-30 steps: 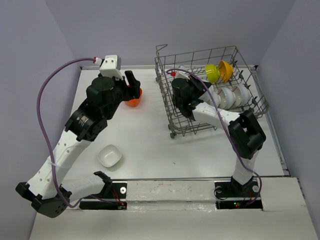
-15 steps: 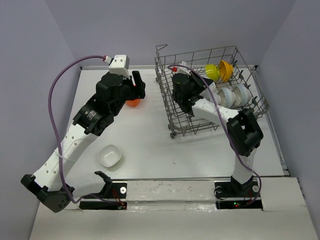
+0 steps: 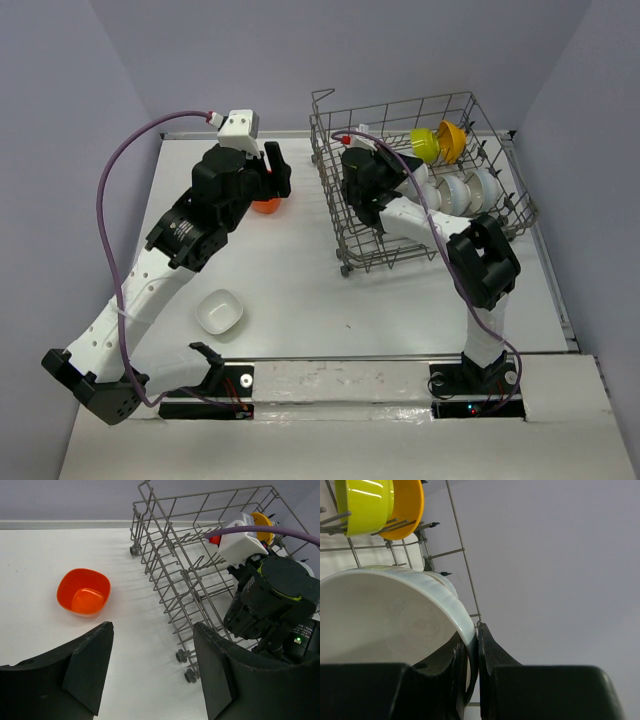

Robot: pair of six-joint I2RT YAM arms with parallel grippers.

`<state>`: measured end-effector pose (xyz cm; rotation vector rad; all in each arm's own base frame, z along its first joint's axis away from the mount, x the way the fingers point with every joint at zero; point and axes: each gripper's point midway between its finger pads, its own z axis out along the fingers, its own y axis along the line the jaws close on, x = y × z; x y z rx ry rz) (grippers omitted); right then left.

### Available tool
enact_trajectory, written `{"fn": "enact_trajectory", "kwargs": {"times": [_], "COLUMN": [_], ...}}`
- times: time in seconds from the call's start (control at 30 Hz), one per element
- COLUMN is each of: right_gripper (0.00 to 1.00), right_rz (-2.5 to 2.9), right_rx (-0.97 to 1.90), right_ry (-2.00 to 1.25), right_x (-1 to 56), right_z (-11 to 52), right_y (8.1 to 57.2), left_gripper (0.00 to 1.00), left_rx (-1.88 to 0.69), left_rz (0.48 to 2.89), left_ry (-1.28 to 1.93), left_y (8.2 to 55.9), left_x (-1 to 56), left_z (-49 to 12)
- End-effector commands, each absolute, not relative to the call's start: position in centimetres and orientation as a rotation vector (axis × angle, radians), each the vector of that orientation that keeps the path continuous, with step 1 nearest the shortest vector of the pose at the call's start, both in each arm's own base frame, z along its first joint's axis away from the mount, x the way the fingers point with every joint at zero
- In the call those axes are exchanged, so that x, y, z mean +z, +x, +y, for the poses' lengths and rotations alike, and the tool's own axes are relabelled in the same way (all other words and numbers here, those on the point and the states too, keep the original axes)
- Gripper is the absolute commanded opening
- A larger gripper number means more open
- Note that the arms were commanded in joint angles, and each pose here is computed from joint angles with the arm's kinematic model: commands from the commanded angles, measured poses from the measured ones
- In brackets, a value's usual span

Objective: Load the bowls into the dish rack

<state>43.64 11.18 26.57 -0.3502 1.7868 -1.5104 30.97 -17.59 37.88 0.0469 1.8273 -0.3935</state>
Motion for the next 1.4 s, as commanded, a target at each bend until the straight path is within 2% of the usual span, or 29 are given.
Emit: {"fn": "enact_trajectory", "kwargs": {"times": [0.0, 0.4, 0.73, 0.93, 1.13, 1.37], "right_gripper": [0.01, 0.01, 0.01, 0.01, 0.01, 0.01], "right_rz": [1.826, 1.809, 1.806, 1.800, 1.801, 1.797], "right_rx": [-1.626, -1.561, -1.549, -1.525, -1.525, -1.511], "right_ry": [-0.252, -0.195, -0.185, -0.164, -0.156, -0.146], "right_x": [25.9, 29.0, 29.5, 30.4, 30.5, 31.0], "right_z": [9.6, 9.2, 9.3, 9.0, 8.9, 9.5], "right_y": [42.1, 39.8, 40.0, 39.6, 39.5, 40.3], "left_gripper": [0.73, 0.73, 0.73, 0.73, 0.70, 0.68], "left_rx": [-0.420, -0.443, -0.453, -0.473, -0.474, -0.484], "left_rz": [1.769, 1.786, 1.797, 1.815, 1.883, 1.874], "left_ry": [0.042, 0.056, 0.047, 0.002, -0.064, -0.107], "left_y": [31.1, 31.8, 33.8, 38.0, 43.7, 47.9], "left_x": [39.9, 39.7, 39.7, 39.2, 36.2, 36.6], "left_z": [-17.6, -18.7, -20.2, -22.2, -22.8, -23.4]}}
